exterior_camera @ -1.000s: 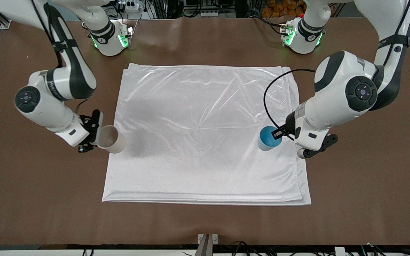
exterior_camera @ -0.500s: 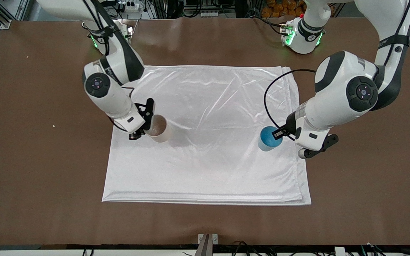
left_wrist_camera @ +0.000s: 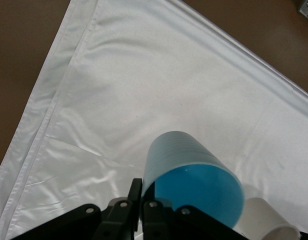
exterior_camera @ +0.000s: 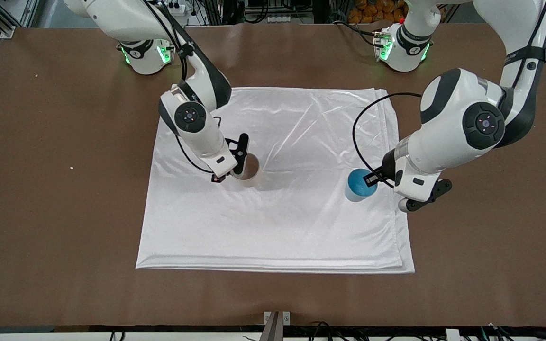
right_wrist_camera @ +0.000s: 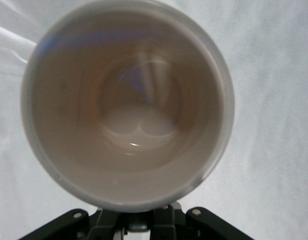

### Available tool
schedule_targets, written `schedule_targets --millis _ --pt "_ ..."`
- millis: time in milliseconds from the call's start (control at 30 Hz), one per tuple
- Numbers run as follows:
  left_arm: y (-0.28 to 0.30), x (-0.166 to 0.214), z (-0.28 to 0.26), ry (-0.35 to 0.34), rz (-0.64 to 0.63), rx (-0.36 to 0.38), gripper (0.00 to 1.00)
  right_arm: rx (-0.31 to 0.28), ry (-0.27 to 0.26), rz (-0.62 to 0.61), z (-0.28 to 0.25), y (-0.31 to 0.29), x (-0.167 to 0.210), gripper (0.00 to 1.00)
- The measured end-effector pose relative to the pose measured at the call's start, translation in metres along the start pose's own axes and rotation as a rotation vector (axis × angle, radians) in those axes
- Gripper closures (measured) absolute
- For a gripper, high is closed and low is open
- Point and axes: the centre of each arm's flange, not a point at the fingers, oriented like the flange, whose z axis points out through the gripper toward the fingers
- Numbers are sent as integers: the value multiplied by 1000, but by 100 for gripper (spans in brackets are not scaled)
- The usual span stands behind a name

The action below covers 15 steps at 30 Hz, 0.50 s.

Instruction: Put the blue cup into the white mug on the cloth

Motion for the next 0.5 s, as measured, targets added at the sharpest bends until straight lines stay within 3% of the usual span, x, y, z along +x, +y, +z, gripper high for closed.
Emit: schedule_targets --millis 500 --pt "-1 2 3 -1 0 8 95 11 -50 -19 38 -24 24 81"
